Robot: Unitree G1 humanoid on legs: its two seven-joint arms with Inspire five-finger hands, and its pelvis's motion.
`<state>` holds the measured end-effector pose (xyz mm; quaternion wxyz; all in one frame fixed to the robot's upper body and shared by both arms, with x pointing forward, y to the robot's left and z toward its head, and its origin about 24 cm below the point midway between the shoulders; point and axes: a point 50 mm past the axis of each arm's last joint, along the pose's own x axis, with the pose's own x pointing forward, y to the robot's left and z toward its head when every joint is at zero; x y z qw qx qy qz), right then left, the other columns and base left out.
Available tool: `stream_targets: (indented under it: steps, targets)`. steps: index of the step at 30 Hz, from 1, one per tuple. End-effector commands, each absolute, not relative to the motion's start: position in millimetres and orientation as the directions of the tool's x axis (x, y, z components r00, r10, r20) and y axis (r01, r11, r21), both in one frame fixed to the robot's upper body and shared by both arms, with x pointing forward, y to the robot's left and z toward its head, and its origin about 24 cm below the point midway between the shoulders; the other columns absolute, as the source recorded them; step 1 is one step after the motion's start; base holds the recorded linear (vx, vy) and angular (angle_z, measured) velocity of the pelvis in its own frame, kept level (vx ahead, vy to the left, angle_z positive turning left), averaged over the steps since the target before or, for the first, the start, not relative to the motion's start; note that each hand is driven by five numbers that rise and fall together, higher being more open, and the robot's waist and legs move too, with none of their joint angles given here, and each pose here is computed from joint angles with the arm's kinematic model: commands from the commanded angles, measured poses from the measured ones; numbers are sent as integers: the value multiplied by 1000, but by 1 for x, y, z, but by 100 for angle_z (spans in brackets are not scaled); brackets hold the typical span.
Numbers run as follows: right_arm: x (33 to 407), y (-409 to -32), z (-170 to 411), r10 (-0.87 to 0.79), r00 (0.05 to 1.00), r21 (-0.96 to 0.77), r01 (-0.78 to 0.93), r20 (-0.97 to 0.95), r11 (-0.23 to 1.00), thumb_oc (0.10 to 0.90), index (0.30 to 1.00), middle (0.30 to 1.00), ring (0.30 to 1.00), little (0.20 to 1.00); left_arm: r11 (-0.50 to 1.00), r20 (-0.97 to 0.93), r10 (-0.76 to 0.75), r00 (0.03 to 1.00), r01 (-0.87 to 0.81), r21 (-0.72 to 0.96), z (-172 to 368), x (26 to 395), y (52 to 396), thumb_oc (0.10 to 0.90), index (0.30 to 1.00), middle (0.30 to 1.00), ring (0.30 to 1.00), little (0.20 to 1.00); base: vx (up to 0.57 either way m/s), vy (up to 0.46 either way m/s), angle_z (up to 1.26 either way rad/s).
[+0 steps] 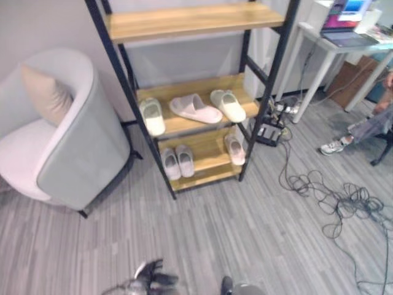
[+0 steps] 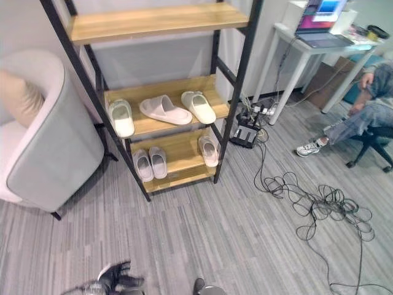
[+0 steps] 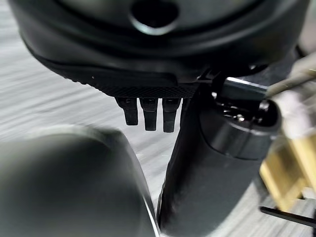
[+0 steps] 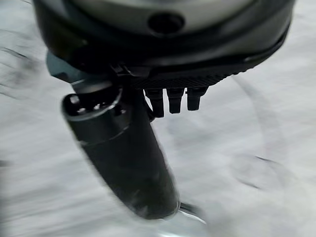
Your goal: Arrange the slippers neatly on the shoe rack.
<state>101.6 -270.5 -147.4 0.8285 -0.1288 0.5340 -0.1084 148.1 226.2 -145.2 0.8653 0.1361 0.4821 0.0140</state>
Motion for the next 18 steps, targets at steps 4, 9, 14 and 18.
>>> stream_targets:
  steps: [4,9,14,18]
  targets:
    - [107,-271,-144,-329,463,-383,-24,-823,924,800,900,900,900,900,959,-857,94,507,185,215,-156,133,195,800,900,900,900,900,307,-36,17]
    - [121,-232,-149,-201,515,-342,-193,-833,920,800,900,900,900,900,963,-875,152,459,128,235,-159,121,207,800,900,900,900,900,341,13,-31]
    - [125,-222,-150,-163,522,-338,-260,-837,905,800,900,900,900,900,960,-875,203,440,86,266,-158,118,218,800,900,900,900,900,239,15,22]
    - [118,-226,-152,-187,500,-345,-243,-846,907,800,900,900,900,900,953,-875,193,444,128,276,-159,118,215,800,900,900,900,900,156,-152,99]
